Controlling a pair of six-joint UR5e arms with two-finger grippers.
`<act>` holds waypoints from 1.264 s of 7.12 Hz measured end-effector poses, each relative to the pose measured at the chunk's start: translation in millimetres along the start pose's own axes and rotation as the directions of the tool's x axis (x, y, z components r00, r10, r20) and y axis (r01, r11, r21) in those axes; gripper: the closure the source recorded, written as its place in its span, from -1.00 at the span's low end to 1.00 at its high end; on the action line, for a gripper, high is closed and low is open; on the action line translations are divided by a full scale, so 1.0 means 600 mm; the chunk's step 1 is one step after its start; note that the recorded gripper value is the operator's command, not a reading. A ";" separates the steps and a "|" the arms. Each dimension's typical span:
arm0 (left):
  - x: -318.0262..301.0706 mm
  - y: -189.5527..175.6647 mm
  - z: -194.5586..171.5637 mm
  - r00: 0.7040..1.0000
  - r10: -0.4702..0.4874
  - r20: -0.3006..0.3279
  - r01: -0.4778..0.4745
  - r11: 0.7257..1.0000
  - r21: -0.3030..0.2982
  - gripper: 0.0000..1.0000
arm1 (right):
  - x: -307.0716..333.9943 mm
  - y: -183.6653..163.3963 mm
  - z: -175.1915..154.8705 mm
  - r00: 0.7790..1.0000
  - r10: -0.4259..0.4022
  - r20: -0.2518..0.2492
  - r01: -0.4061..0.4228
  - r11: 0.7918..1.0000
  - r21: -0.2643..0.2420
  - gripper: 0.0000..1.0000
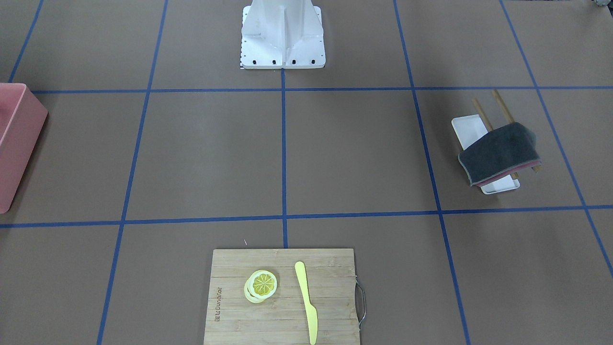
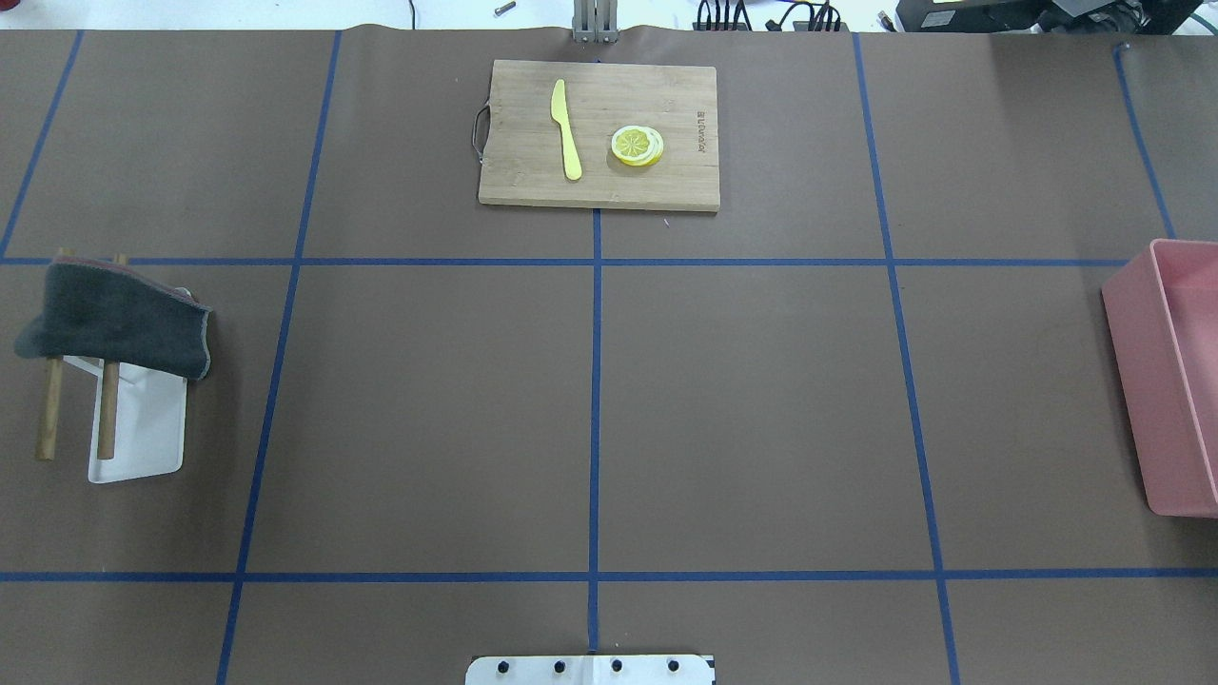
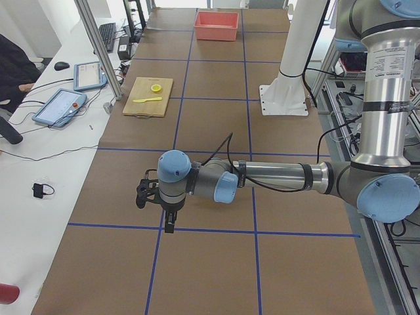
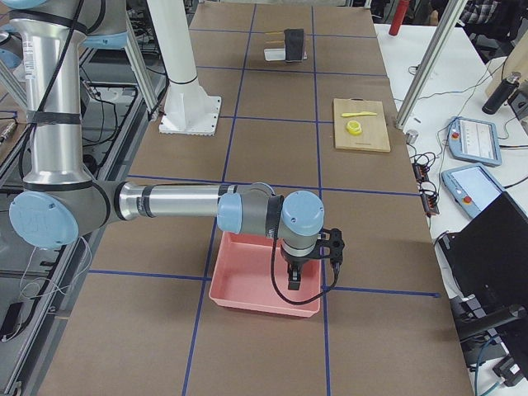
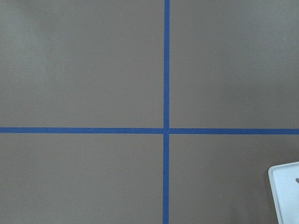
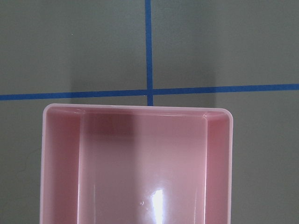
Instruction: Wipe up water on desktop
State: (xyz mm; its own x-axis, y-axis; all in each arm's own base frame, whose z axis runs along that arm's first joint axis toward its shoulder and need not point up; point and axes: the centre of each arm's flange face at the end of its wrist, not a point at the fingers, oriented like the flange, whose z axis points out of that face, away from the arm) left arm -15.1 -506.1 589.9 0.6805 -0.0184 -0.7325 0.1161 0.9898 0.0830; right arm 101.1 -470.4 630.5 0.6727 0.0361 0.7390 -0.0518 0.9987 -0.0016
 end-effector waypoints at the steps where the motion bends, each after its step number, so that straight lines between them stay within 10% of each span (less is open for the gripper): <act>1: 0.065 -0.009 0.017 0.999 -0.031 -0.012 0.030 0.999 -0.019 -0.96 | -0.002 0.000 -0.001 1.000 -0.001 0.002 0.001 1.000 0.001 -1.00; 6: 0.244 0.015 0.056 0.987 -0.135 -0.086 0.130 0.989 -0.065 -0.92 | 0.000 0.002 0.002 1.000 0.003 0.013 -0.003 1.000 -0.002 -1.00; 9: 0.277 0.034 0.091 0.983 -0.160 -0.089 0.151 0.983 -0.103 -0.11 | 0.002 0.003 0.005 1.000 0.010 0.017 -0.010 1.000 -0.007 -1.00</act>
State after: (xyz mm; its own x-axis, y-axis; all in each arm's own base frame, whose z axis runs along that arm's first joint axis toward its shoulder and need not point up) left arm 139.7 -496.4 506.8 0.5856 -0.1643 -0.7938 0.1421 0.9849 -0.0990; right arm 99.8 -468.4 633.2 0.6593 0.0457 0.7505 -0.0538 0.9985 -0.0136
